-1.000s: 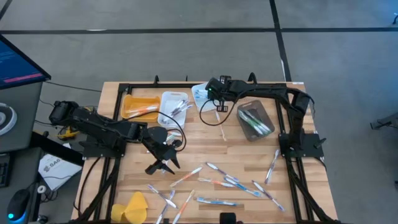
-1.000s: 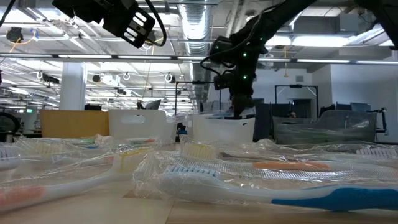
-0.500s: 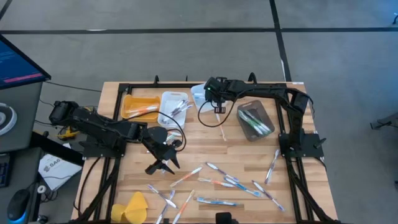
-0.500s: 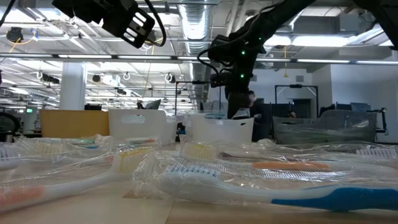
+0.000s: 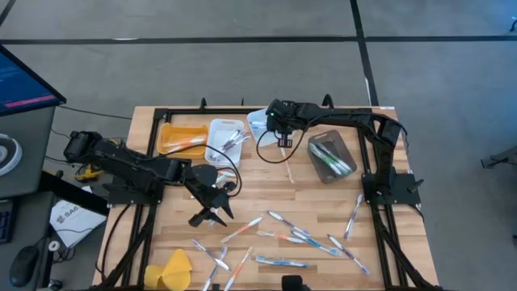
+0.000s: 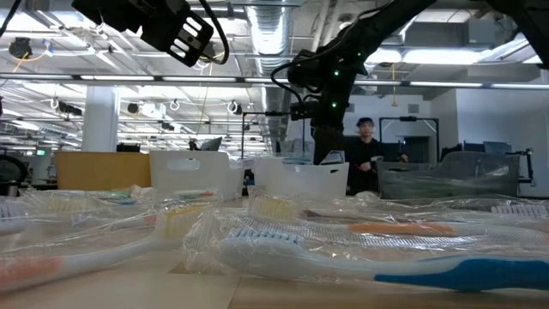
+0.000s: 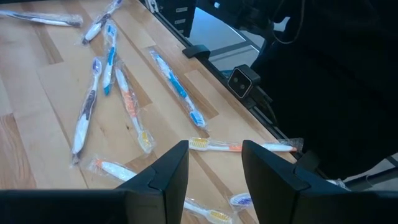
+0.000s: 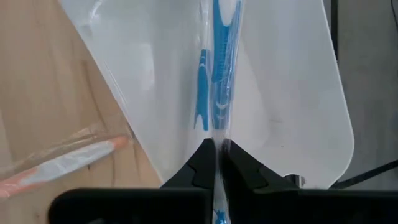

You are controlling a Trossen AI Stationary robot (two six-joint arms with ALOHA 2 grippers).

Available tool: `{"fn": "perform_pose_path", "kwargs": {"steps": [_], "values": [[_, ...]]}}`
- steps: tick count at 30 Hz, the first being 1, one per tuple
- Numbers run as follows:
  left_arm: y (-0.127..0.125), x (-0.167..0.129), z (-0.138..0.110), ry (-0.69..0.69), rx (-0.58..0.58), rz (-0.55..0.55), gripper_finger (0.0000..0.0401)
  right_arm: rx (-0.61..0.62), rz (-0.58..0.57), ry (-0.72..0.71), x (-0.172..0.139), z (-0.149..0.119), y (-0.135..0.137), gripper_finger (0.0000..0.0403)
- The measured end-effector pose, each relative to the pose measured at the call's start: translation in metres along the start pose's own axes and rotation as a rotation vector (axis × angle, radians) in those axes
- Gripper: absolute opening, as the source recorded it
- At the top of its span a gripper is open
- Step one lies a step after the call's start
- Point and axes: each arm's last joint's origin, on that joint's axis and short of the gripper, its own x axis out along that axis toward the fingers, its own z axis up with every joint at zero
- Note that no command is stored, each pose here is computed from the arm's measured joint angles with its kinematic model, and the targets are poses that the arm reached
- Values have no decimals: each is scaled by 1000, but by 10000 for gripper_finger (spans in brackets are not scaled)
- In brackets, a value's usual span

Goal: Pick & Place Toothbrushes
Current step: Put the blue toothbrush into the right white bin, then put the orange toothbrush into the yellow bin

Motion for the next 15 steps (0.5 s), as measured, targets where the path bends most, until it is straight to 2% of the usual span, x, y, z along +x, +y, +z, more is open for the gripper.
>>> {"fn": "perform_pose_path", "kwargs": {"steps": [15], "values": [[0, 0, 0, 3, -17, 0, 142, 51, 1, -9, -2, 3, 3, 140]]}}
